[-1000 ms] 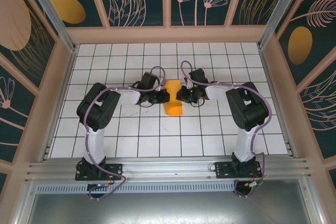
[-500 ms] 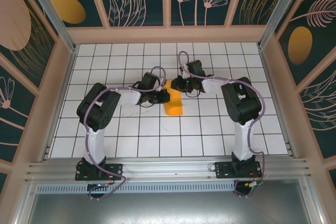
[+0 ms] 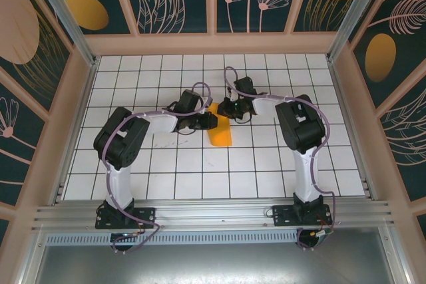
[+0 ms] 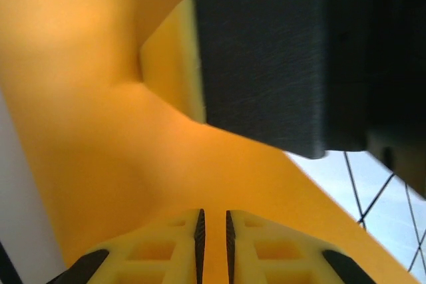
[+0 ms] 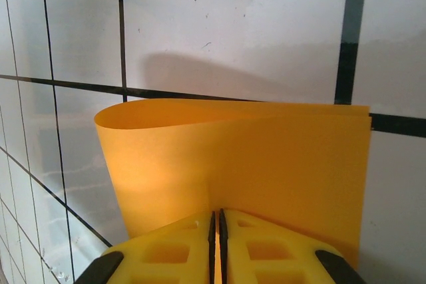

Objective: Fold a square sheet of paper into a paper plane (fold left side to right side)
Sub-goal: Hold the square sheet of paper at the center of the table, then first fold the square sheet of paper in half at the center of the table.

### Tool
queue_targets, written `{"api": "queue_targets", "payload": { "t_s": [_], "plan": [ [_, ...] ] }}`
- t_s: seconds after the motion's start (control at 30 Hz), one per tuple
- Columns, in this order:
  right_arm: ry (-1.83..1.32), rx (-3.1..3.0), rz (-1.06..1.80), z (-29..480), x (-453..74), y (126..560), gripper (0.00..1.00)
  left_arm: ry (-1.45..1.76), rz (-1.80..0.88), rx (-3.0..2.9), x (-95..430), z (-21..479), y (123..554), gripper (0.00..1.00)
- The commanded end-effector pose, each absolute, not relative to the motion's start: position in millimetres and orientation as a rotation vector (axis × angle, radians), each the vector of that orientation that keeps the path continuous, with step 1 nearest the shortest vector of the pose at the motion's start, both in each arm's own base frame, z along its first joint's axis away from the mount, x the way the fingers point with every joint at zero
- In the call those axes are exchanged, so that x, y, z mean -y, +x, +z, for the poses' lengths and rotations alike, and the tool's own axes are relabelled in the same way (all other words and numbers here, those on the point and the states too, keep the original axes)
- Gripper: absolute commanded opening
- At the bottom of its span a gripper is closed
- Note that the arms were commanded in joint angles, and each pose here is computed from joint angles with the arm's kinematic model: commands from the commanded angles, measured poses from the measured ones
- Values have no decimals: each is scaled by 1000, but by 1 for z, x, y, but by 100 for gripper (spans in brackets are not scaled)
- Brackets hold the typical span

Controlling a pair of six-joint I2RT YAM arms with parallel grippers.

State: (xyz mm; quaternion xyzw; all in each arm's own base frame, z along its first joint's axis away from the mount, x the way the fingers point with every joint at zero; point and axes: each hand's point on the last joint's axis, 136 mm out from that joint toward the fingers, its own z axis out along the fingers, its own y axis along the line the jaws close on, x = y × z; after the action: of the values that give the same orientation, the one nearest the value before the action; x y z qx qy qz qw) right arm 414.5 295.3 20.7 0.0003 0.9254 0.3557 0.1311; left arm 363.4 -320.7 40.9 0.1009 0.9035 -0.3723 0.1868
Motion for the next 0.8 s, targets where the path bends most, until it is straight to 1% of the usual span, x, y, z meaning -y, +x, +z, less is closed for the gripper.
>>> {"api": "queue_targets", "payload": {
  "t_s": [0.0, 0.23, 0.47, 0.57, 0.77],
  "plan": [
    [42, -2821, 906, -17, -279, 397, 13, 337, -1072, -2542, 326, 46, 356, 20],
    [40, -2818, 903, -16, -280, 397, 13, 359, -1031, -2612, 326, 21, 344, 19],
    [43, -2824, 894, -15, -280, 397, 13, 384, -979, -2665, 319, 7, 333, 17],
    [45, -2829, 891, -17, -280, 396, 13, 387, -971, -2676, 316, 3, 328, 15],
    [51, -2830, 887, -17, -279, 398, 13, 410, -992, -2685, 312, 3, 312, 9]
  ]
}}
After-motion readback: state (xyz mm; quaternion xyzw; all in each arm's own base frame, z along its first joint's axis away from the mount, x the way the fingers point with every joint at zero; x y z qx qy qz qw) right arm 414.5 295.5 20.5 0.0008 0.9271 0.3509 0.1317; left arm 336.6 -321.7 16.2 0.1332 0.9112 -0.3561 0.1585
